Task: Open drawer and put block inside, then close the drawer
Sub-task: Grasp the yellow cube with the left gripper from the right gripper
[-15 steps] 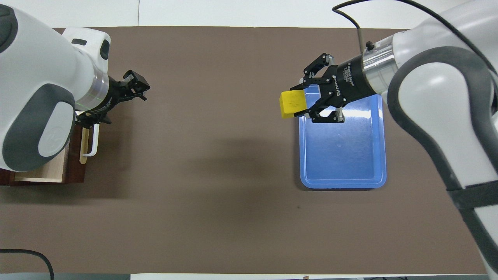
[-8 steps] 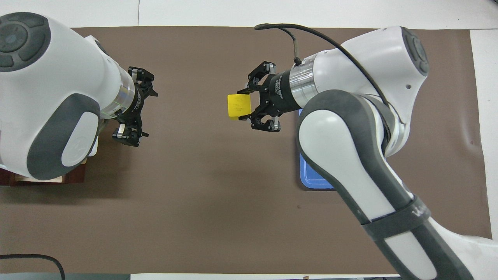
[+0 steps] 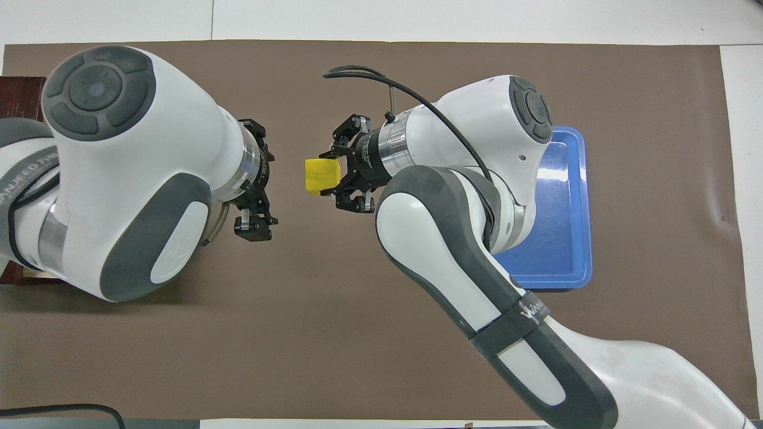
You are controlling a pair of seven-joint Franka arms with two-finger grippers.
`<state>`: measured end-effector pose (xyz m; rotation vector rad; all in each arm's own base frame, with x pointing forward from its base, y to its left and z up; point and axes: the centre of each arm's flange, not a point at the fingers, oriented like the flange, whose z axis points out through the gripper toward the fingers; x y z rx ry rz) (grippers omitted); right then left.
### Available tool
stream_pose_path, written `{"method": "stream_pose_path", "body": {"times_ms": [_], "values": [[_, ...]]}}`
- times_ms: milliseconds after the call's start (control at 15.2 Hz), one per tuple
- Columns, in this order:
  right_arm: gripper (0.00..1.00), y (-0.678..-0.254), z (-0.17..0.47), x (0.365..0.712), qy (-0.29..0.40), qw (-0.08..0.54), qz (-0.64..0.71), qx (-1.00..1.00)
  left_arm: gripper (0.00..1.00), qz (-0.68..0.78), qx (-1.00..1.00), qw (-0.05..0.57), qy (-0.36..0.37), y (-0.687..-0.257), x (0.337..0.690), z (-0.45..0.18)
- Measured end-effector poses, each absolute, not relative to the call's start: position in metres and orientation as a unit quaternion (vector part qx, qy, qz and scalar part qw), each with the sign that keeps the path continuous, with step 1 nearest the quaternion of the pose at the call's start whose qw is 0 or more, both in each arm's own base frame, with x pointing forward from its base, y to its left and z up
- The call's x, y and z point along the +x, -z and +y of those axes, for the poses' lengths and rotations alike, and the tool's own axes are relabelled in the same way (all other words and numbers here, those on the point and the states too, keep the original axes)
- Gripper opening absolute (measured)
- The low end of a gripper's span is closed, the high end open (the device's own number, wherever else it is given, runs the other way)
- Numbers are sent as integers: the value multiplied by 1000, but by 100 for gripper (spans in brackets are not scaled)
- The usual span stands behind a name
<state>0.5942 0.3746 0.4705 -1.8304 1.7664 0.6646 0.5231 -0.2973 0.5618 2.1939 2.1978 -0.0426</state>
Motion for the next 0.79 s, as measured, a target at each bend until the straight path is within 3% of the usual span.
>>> {"method": "stream_pose_path", "body": {"times_ms": [459, 787], "values": [[55, -481, 378, 593, -264, 250, 648, -670, 100, 711, 703, 15, 8, -545, 523, -317], [55, -491, 376, 595, -267, 251, 645, -670, 100, 716, 697, 23, -3, -547, 545, -319]]}}
